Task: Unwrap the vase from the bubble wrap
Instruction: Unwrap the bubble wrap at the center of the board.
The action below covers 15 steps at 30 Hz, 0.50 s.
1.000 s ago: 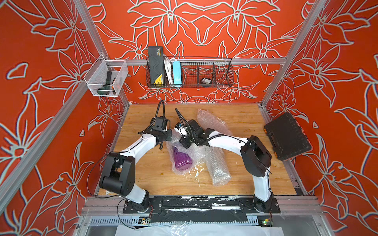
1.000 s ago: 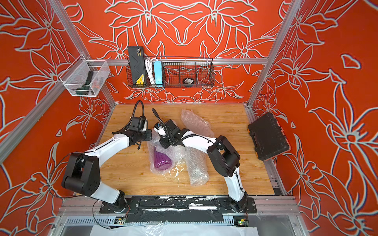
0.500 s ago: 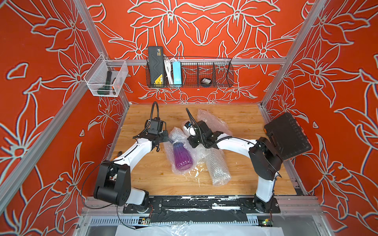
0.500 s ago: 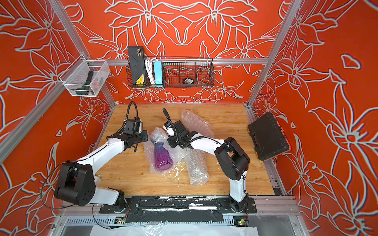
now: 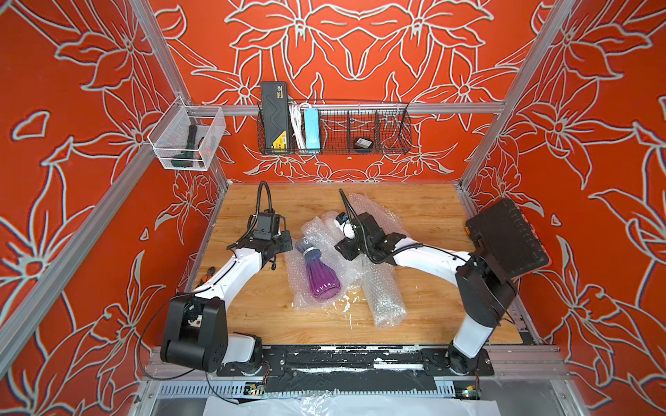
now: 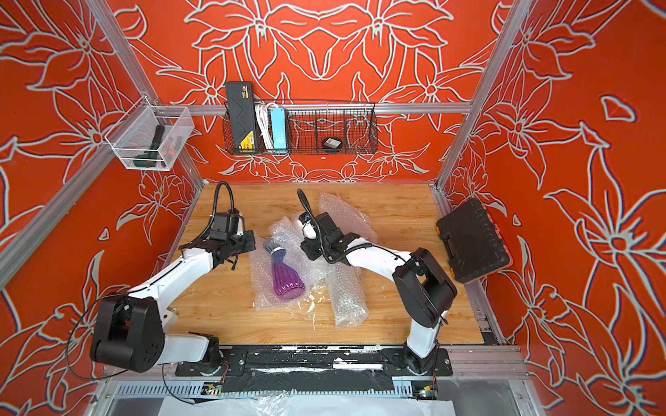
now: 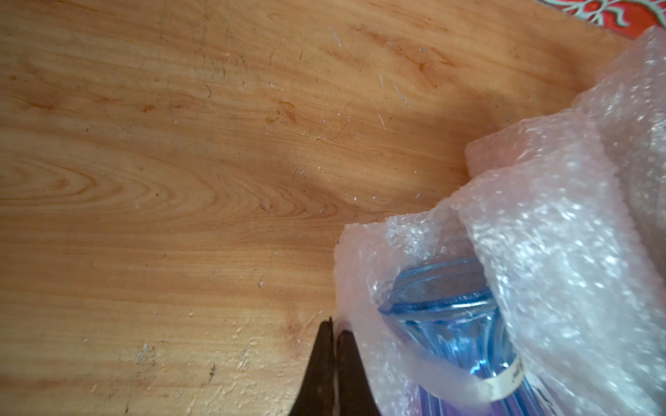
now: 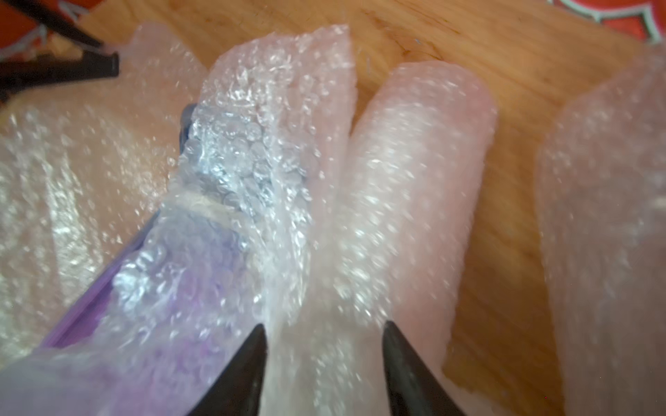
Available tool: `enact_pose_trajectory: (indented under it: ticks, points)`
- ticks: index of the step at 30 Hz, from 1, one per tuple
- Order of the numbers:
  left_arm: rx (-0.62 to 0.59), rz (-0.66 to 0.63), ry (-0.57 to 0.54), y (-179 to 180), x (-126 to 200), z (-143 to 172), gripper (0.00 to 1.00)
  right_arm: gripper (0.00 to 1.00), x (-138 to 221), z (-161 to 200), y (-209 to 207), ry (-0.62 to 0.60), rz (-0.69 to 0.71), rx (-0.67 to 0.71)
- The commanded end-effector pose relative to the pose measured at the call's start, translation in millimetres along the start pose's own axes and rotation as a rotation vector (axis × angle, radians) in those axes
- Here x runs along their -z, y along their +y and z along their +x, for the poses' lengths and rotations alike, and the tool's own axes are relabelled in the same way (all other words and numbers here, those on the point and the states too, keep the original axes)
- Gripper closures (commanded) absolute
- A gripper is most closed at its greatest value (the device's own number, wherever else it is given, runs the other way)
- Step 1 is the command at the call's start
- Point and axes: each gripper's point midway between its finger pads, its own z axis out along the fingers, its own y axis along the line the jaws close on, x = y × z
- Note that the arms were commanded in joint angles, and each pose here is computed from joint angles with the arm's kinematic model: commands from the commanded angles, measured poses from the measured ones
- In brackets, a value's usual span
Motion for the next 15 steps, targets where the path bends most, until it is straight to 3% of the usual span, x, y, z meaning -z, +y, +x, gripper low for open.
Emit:
enact_pose_trajectory:
  ticks: [1,4,9,11,15]
  points:
    - [0.025,0.035,-0.072,-3.7,16.2,-20.9,1.0,0.26,27.5,-4.9,-4.5,0.0,0.046,0.026]
    - [0.044,0.044,-0.073,0.1,16.9,-27.2,1.0,0.15,51.3,-15.6,15.4,-0.016,0.051,0.089]
    - [0.112,0.086,-0.048,11.5,11.8,-28.7,1.0,0.16,71.0,-27.1,80.7,-0.04,-0.14,0.11]
    - [0.124,0.091,-0.049,13.3,11.6,-29.4,1.0,0.15,69.9,-23.2,108.4,-0.028,-0.204,0.132]
    - [0.12,0.084,-0.095,13.7,26.8,-40.1,1.0,0.04,49.4,0.5,128.0,0.063,-0.177,0.198]
